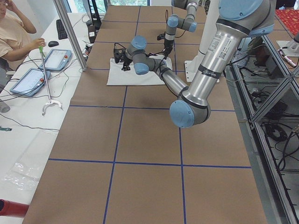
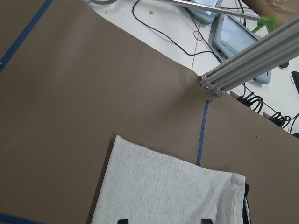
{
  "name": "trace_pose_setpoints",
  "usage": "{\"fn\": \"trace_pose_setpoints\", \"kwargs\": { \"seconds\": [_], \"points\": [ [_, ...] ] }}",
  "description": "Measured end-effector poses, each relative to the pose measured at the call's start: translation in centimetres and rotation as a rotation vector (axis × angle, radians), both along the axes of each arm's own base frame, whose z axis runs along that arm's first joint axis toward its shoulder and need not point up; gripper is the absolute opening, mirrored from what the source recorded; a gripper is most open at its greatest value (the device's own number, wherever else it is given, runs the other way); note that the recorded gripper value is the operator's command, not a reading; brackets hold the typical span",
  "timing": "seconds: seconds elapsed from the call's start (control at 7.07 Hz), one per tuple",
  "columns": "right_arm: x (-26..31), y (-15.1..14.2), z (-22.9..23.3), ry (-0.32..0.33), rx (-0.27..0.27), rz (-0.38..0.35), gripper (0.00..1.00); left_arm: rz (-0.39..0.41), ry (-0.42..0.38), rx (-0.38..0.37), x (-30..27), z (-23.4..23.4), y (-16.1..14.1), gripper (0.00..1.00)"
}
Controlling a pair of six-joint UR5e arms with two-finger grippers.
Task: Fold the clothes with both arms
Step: 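Move the left gripper to the shirt's near corner closest to it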
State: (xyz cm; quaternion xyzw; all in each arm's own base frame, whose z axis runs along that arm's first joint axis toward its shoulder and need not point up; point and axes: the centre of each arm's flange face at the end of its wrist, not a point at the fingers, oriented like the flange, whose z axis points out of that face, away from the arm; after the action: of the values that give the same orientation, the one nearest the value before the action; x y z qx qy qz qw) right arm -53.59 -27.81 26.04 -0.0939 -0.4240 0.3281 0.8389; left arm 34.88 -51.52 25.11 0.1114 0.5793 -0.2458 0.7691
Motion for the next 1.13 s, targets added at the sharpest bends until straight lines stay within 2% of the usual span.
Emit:
{"fn": "trace_pose_setpoints", "kwargs": {
  "seconds": [0.28,0.57,0.85,1.13],
  "points": [
    [-0.2,1.3,-0.5,-0.012,-0.012,-0.012,0.00,0.049,0.048,-0.131,3.6,1.3,6.2,0.62],
    [-0.6,2.4,-0.2,-0.010,-0.028,-0.016,0.00,0.077,0.062,-0.256,7.6,3.1,13.2,0.65],
    [-0.6,2.7,0.2,-0.003,-0.032,-0.018,0.00,0.107,0.008,-0.367,10.0,4.2,18.8,0.65],
    [-0.5,2.7,0.2,-0.003,-0.033,-0.019,0.00,0.122,-0.039,-0.421,12.3,4.3,22.4,0.65]
  ]
}}
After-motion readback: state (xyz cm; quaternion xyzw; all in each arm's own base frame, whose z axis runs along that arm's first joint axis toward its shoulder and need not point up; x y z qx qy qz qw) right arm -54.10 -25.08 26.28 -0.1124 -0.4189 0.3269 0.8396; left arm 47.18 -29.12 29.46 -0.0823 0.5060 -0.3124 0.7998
